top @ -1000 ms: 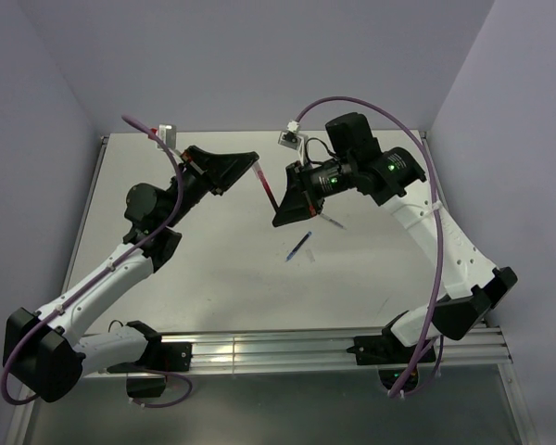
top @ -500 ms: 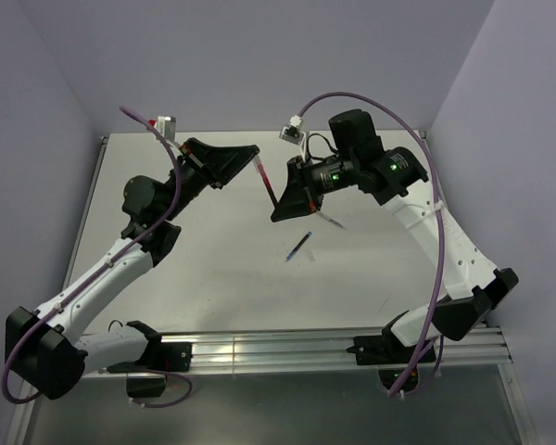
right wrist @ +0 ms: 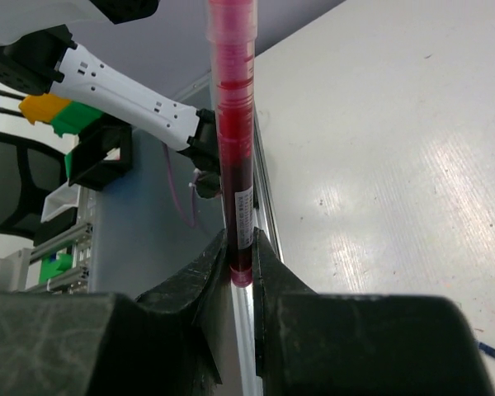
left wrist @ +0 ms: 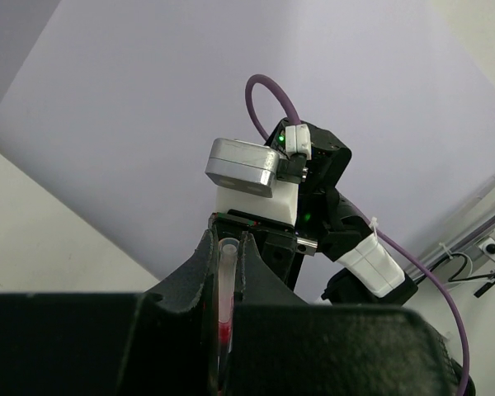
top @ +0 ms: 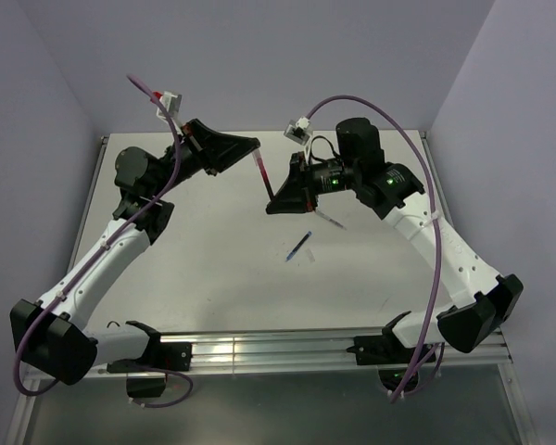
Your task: Insert the pens into the pen caps
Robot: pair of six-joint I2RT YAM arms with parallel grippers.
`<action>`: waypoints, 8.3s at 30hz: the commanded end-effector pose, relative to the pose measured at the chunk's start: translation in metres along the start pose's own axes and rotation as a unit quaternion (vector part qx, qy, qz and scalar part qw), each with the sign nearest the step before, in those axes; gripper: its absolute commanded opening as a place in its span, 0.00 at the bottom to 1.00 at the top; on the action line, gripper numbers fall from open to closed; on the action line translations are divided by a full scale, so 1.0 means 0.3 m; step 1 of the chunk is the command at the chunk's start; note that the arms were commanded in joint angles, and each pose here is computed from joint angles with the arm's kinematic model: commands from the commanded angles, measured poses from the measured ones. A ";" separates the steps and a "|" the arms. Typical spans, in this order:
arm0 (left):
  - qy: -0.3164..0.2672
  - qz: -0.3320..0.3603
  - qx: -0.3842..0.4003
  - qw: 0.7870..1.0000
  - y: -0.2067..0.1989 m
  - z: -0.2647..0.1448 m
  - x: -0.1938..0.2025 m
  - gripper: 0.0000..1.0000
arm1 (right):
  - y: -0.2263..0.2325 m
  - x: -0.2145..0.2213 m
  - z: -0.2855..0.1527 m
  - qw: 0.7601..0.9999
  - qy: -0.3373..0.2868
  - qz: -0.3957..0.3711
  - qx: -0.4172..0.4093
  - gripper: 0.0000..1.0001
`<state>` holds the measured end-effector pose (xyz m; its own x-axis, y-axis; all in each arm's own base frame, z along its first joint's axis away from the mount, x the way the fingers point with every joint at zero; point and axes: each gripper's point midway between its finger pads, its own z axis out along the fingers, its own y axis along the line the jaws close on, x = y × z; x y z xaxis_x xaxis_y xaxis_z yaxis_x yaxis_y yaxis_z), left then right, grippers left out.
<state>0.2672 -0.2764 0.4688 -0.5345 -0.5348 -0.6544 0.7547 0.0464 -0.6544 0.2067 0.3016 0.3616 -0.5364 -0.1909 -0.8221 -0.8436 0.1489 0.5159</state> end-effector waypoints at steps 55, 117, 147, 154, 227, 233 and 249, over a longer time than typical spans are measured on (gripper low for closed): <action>0.286 -0.077 -0.504 0.811 1.299 -0.604 0.277 0.00 | -0.239 0.031 -0.262 0.983 -0.067 -0.033 0.168 1.00; 0.422 0.151 -0.376 0.811 0.836 -0.119 0.567 0.43 | -0.380 0.144 -0.535 0.949 -0.075 0.013 0.307 1.00; 0.546 0.167 -0.417 0.707 1.007 -0.191 1.074 0.31 | -0.472 0.274 -0.712 0.922 -0.058 0.065 0.376 1.00; 0.556 0.181 -0.439 0.682 1.063 -0.266 1.100 0.22 | -0.474 0.281 -0.718 0.921 -0.058 0.066 0.379 1.00; 0.236 0.921 0.017 0.311 0.370 -0.132 0.543 0.00 | -0.267 0.404 -0.048 0.979 0.160 0.121 0.024 0.36; 0.240 0.924 0.027 0.297 0.377 -0.152 0.557 0.00 | -0.276 0.426 -0.054 0.978 0.166 0.120 0.034 0.36; 0.250 0.922 0.035 0.293 0.394 -0.170 0.580 0.00 | -0.275 0.442 -0.057 0.978 0.173 0.113 0.039 0.21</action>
<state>0.2478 -0.3187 0.2419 0.8249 0.5464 0.1448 -0.0381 -0.2018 0.9787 0.2095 0.2469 0.2097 -0.7284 -0.4512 -0.5156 -0.6705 0.3149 0.6717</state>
